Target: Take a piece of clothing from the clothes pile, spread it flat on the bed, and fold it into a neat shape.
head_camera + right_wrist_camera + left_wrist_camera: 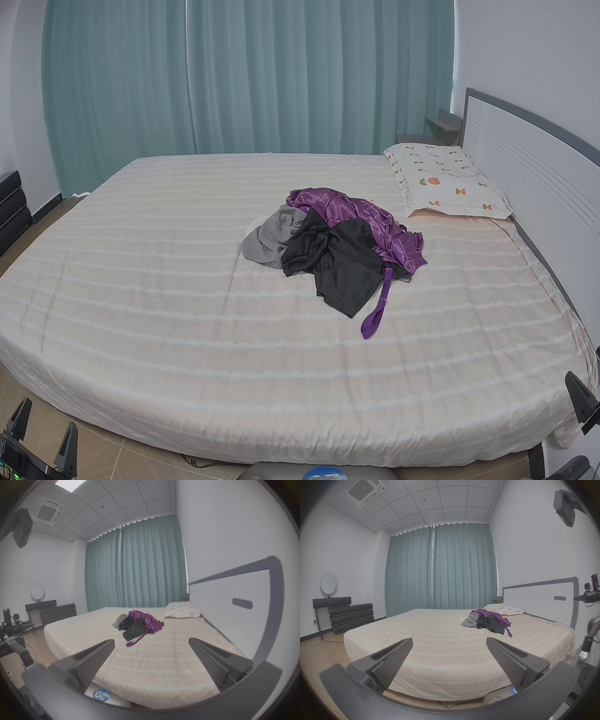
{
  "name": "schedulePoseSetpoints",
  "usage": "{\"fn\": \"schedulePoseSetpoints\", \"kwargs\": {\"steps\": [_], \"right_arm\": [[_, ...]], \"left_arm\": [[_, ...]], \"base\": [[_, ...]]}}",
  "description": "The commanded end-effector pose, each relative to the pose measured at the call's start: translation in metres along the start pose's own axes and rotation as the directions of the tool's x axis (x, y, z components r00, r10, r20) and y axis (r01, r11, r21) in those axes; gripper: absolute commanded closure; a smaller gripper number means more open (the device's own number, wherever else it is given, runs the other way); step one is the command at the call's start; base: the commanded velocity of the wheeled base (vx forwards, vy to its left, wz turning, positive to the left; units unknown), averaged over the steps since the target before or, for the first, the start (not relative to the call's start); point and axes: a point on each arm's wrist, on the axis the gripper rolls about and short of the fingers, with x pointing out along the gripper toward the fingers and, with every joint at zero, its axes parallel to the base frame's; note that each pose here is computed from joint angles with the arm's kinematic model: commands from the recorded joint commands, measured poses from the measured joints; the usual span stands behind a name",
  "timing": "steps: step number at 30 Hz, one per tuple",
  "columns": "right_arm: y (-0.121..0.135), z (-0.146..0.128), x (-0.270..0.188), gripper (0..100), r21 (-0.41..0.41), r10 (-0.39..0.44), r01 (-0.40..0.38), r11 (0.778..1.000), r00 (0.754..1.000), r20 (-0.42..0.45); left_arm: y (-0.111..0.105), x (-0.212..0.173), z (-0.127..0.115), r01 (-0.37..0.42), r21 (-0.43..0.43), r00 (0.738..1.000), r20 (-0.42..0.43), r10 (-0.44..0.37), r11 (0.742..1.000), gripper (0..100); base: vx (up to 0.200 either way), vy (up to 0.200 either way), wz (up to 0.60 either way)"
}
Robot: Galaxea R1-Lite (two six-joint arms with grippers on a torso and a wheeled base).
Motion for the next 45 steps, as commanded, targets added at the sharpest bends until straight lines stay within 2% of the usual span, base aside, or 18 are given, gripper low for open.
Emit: {"fn": "schedulePoseSetpoints", "kwargs": {"steps": [1,5,8,10,11,13,15,16,18,24,29,38,41,45], "right_arm": [[-0.001,0.011,0.047,0,0.037,0.073,-0.066,0.997,0.967,-0.246],[0.003,0.022,0.083,0,0.074,0.126,-0.107,0.991,0.934,-0.334],[0.008,0.028,0.105,0,0.119,0.164,-0.13,0.984,0.924,-0.346],[0.017,0.031,0.141,0,0.167,0.196,-0.143,0.975,0.912,-0.361],[0.018,0.031,0.143,0,0.168,0.197,-0.145,0.975,0.912,-0.36],[0.026,0.029,0.181,0,0.19,0.207,-0.143,0.971,0.902,-0.378],[0.03,0.028,0.208,0,0.207,0.21,-0.139,0.968,0.903,-0.375],[0.03,0.028,0.208,0,0.207,0.21,-0.139,0.968,0.903,-0.375],[0.037,0.025,0.253,0,0.264,0.214,-0.118,0.957,0.904,-0.371],[0.051,0.004,0.32,0,0.349,0.211,-0.06,0.935,0.886,-0.413],[0.065,-0.017,0.371,0,0.432,0.212,-0.009,0.902,0.881,-0.423],[0.088,-0.049,0.425,0,0.453,0.183,0.033,0.891,0.887,-0.423],[0.094,-0.06,0.445,0,0.484,0.188,0.039,0.874,0.891,-0.412],[0.102,-0.078,0.46,0,0.482,0.194,0.043,0.875,0.881,-0.432]], "left_arm": [[0.0,0.0,-0.005,0.0,0.0,1.0,-0.001,0.0,1.0,0],[0.0,0.0,-0.005,0.0,0.0,1.0,-0.001,0.0,1.0,0],[0.0,0.0,-0.005,0.0,0.0,1.0,-0.001,0.0,1.0,0],[0.0,0.0,-0.005,0.0,0.0,1.0,-0.001,0.0,1.0,0],[0.0,0.0,-0.005,0.0,0.0,1.0,-0.001,0.0,1.0,0],[0.0,0.0,-0.005,0.0,0.0,1.0,-0.001,0.0,1.0,0],[0.0,0.0,-0.005,0.0,0.0,1.0,-0.001,0.0,1.0,0],[0.0,0.0,-0.005,0.0,0.0,1.0,-0.001,0.0,1.0,0],[0.0,0.0,-0.005,0.0,0.0,1.0,-0.001,0.0,1.0,0],[0.0,0.0,-0.005,0.0,0.0,1.0,-0.001,0.0,1.0,0],[0.0,0.0,-0.005,0.0,0.0,1.0,-0.001,0.0,1.0,0],[0.0,0.0,-0.005,0.0,0.0,1.0,-0.001,0.0,1.0,0],[0.0,0.0,-0.005,0.0,0.0,1.0,-0.001,0.0,1.0,0],[0.0,0.0,-0.005,0.0,0.0,1.0,-0.001,0.0,1.0,0]], "base": [[0.0,0.0,0.0],[0.0,0.0,0.0],[0.0,0.0,0.0],[0.0,0.0,0.0],[0.0,0.0,0.0],[0.0,0.0,0.0],[0.0,0.0,0.0],[0.0,0.0,0.0],[0.0,0.0,0.0],[0.0,0.0,0.0],[0.0,0.0,0.0],[0.0,0.0,0.0],[0.0,0.0,0.0],[0.0,0.0,0.0]]}}
